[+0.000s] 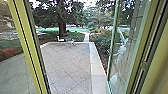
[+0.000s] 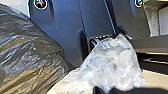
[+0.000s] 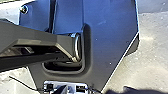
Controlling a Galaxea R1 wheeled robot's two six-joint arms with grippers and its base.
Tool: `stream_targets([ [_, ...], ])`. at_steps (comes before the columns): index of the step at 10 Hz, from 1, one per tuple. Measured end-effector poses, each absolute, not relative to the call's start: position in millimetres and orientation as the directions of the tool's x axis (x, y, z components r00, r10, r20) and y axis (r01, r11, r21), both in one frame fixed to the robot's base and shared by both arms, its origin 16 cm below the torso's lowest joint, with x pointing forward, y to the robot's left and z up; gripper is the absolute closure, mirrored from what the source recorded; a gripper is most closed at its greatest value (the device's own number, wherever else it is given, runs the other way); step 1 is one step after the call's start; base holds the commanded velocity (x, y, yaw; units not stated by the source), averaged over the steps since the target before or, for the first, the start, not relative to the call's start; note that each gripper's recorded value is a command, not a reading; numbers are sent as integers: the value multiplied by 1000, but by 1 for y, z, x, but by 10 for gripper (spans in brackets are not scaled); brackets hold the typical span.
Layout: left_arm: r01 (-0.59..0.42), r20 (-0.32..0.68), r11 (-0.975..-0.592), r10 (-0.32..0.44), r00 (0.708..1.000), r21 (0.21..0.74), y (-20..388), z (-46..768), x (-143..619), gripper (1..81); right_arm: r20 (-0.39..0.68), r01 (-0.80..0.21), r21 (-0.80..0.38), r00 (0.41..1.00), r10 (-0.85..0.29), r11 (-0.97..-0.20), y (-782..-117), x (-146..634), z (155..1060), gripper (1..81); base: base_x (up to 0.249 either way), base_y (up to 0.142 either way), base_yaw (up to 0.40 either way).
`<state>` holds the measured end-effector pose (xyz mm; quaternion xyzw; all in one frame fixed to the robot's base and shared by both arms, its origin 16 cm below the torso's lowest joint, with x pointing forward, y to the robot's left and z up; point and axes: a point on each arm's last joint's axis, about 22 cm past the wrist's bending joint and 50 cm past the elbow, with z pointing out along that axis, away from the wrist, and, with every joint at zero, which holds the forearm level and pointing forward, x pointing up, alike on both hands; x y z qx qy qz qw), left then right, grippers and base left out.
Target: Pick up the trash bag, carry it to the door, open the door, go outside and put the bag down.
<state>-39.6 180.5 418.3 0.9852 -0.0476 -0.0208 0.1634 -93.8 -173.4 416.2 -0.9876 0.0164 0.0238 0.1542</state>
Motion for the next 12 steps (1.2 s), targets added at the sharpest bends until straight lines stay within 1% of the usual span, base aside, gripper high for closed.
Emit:
stream_targets([
  [2,-87,-26,-944,-100,995,317,186,418,-40,811,-49,-39,-312,998,-25,-949,-166,-92,417,10,0,0,0],
  [8,-87,-26,-943,-100,995,320,183,418,-40,811,-50,-38,-308,998,-24,-951,-170,-92,416,10,0,0,0],
  [12,-87,-27,-943,-100,995,320,184,418,-42,811,-60,-41,-308,998,-23,-951,-170,-102,417,10,71,0,0],
])
